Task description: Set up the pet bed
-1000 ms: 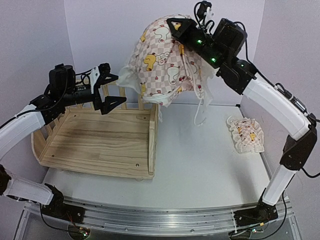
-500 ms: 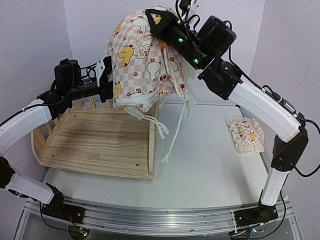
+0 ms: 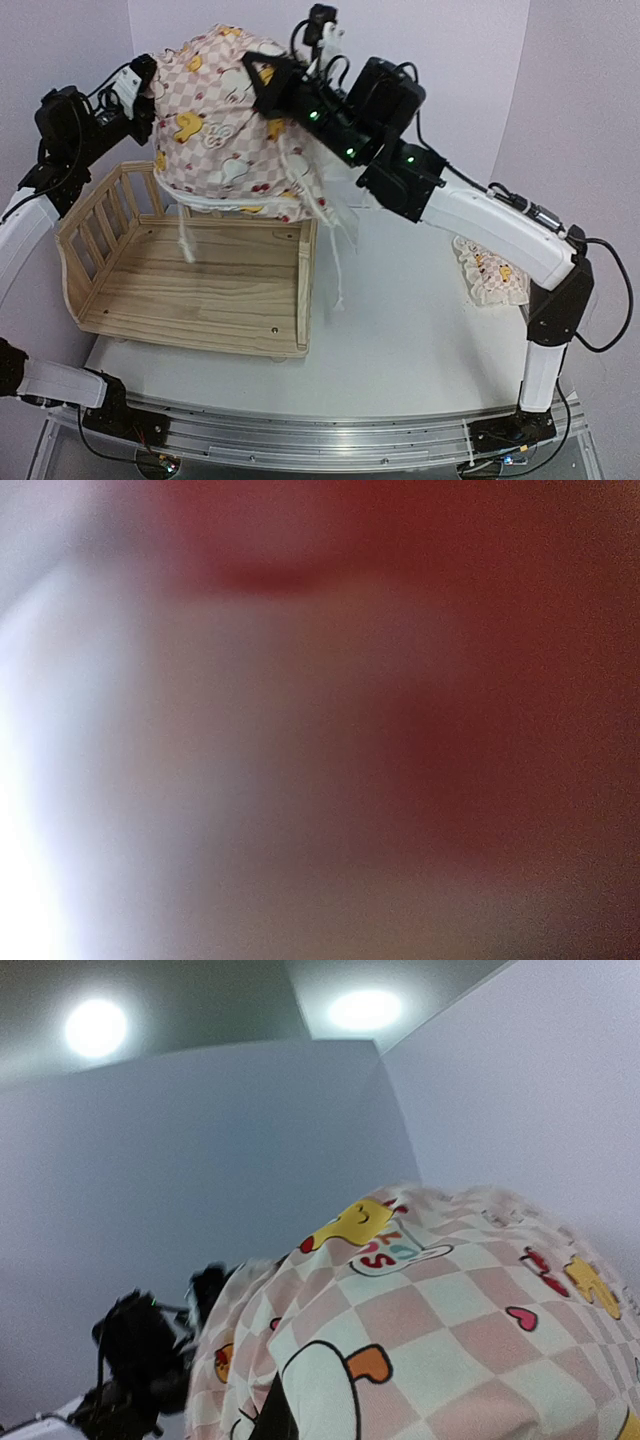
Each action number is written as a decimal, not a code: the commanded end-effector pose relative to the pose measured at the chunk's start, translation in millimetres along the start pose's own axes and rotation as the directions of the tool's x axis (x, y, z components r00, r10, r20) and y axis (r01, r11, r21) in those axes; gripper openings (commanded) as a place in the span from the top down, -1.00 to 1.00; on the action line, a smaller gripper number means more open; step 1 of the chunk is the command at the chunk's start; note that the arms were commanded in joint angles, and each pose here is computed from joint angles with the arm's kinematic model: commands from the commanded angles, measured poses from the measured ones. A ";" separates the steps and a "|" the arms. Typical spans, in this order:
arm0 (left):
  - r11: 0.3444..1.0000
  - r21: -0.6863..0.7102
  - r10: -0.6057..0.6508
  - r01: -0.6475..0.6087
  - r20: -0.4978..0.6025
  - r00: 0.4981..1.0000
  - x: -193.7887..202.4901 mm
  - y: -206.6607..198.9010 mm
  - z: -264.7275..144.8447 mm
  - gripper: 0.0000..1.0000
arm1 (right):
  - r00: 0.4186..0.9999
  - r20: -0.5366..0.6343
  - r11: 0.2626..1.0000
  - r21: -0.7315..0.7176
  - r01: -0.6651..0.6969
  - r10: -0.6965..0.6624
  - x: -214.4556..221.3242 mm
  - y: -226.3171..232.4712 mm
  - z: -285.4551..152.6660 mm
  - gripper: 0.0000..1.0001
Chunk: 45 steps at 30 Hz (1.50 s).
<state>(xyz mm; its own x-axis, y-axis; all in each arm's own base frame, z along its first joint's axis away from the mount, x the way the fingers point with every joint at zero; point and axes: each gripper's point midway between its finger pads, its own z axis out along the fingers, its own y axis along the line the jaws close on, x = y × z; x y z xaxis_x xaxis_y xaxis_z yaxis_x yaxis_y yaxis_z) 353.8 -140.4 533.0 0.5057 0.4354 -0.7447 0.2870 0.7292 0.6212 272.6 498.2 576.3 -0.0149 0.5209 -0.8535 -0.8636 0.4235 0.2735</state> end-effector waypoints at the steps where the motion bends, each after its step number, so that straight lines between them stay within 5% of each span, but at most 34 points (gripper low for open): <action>1: 0.972 -0.191 0.093 -0.140 -0.233 0.968 69.6 81.4 -17.8 1.00 | 0.983 -0.168 0.974 -0.224 0.037 -0.076 100.2 80.8 0.4 1.00; 4: 0.963 -0.193 0.102 -0.187 -0.382 0.919 134.9 91.3 -31.4 1.00 | 0.949 -0.293 0.952 -0.305 0.024 -0.118 169.5 112.4 -11.4 0.60; 7: 0.969 -0.129 0.131 -0.211 -0.454 0.881 173.6 73.3 -36.3 1.00 | 0.889 -0.429 0.927 -0.374 -0.016 -0.158 215.4 130.2 -29.7 -0.05; 12: 0.962 -0.109 0.160 -0.249 -0.512 0.844 200.9 71.3 -35.3 1.00 | 0.852 -0.484 0.938 -0.346 0.024 -0.201 191.5 119.9 -53.9 -0.71; 15: 0.948 -0.094 0.213 -0.305 -0.528 0.822 207.8 74.4 -33.6 1.00 | 0.835 -0.505 0.965 -0.240 0.106 -0.217 151.4 96.2 -70.6 -0.84; 20: 0.932 -0.057 0.270 -0.359 -0.553 0.788 221.9 74.9 -29.7 1.00 | 0.819 -0.565 0.959 0.165 0.232 -0.101 92.9 5.4 -105.0 -0.81; 25: 0.918 0.006 0.337 -0.395 -0.535 0.775 231.6 65.2 -24.4 1.00 | 0.770 -0.573 0.782 0.602 0.163 0.280 104.1 -132.6 -158.1 -0.47; 28: 0.911 0.012 0.356 -0.411 -0.523 0.774 229.1 66.2 -20.5 1.00 | 0.749 -0.585 0.727 0.654 0.209 0.310 113.8 -155.4 -158.8 -0.44; 36: 0.909 0.040 0.377 -0.414 -0.501 0.779 224.2 56.7 -20.9 1.00 | 0.641 -0.636 0.722 0.669 0.178 0.430 177.3 -155.6 -145.6 -0.59; 45: 0.921 0.118 0.380 -0.372 -0.489 0.786 234.4 31.1 -20.5 1.00 | 0.662 -0.631 0.635 0.715 0.292 0.405 194.7 -183.5 -158.4 0.31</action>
<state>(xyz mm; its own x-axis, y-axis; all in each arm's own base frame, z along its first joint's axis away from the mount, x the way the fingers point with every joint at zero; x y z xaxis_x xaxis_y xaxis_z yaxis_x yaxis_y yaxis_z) 471.2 12.1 361.6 0.0411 0.8787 -0.4757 0.1640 0.4637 0.8707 338.2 432.5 277.6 -0.7197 0.0315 -0.6936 -0.2593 0.9145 0.3105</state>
